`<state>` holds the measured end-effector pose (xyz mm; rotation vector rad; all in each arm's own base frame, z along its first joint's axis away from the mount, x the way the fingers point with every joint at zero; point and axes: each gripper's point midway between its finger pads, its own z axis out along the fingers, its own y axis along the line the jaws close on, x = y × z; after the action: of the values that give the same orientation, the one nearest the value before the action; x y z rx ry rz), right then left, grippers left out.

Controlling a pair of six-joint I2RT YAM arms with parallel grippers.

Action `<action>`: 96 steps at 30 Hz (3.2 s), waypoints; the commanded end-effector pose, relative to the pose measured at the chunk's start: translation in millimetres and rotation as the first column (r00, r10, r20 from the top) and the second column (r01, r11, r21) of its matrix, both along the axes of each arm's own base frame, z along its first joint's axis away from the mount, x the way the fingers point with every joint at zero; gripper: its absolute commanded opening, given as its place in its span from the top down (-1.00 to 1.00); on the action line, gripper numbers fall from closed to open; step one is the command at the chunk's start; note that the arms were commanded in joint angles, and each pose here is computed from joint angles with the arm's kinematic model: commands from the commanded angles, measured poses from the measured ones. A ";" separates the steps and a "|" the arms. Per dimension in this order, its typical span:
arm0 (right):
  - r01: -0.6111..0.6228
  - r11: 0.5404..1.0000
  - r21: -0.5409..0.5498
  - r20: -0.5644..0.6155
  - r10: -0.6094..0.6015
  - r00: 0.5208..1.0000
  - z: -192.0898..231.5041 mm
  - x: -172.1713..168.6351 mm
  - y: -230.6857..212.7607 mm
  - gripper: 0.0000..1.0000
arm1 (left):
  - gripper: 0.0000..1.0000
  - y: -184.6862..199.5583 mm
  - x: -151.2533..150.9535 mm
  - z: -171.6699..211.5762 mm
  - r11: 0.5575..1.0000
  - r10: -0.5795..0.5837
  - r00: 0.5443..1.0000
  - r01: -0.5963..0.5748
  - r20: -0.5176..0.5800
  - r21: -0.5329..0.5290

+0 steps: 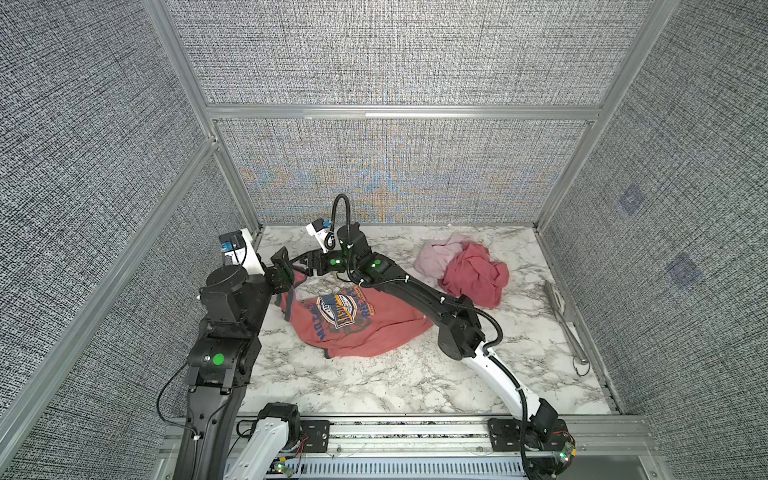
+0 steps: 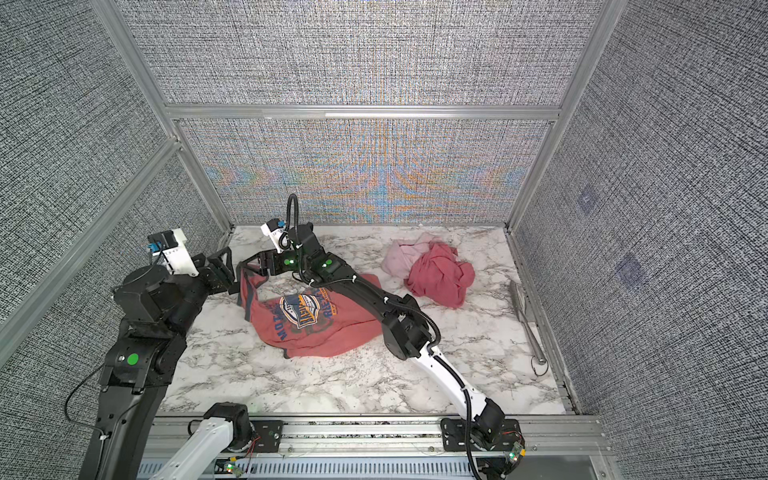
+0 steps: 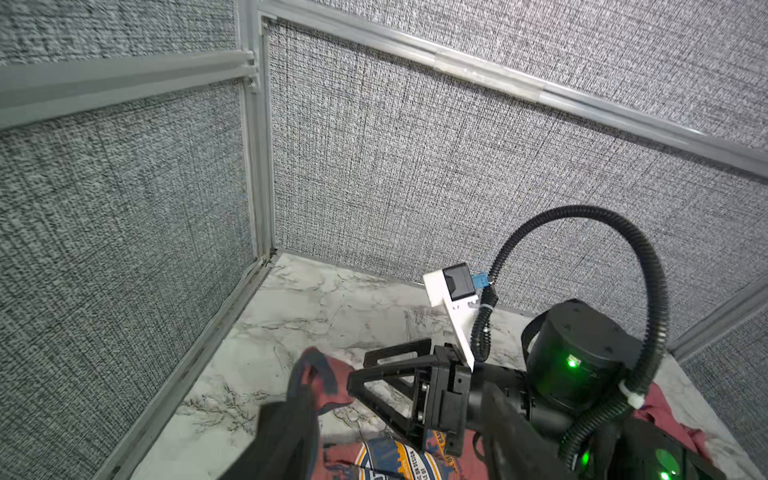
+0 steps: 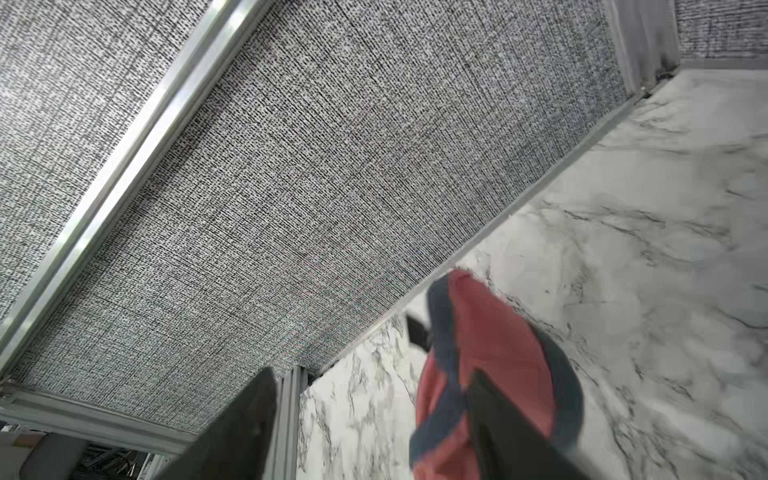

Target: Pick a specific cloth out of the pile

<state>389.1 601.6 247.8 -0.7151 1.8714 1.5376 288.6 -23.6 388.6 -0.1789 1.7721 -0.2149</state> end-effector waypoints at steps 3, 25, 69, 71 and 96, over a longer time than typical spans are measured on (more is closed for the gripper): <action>0.090 0.991 0.101 0.066 -0.097 0.993 49.6 24.9 -53.2 -0.49 | -0.26 -27.2 21.9 -8.6 0.990 -0.137 0.991 0.137 -0.003 -0.027; 0.778 0.519 -0.354 0.184 -0.777 0.602 -17.7 -7.3 -455.3 -0.47 | -0.10 -321.7 37.3 -246.3 0.720 -0.607 0.583 0.691 -0.541 -0.063; 0.768 0.527 -0.365 0.108 -0.795 0.597 -31.1 -20.8 -479.0 -0.48 | 1.00 -369.9 63.5 -201.0 0.756 -0.477 0.689 0.638 -0.547 0.145; 0.769 0.529 -0.359 0.105 -0.796 0.596 -28.7 -20.3 -478.5 -0.48 | 1.00 -356.1 77.2 -170.3 0.788 -0.482 0.728 0.604 -0.488 0.123; 0.736 0.597 -0.319 0.050 -0.765 0.642 -24.1 -2.2 -459.6 -0.48 | 1.00 -5.6 80.9 -121.4 0.989 0.143 0.951 -0.148 -0.273 0.002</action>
<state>384.1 136.8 216.7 0.0965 2.1336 0.6874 370.8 -45.7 273.3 -0.2912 2.0243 -0.0957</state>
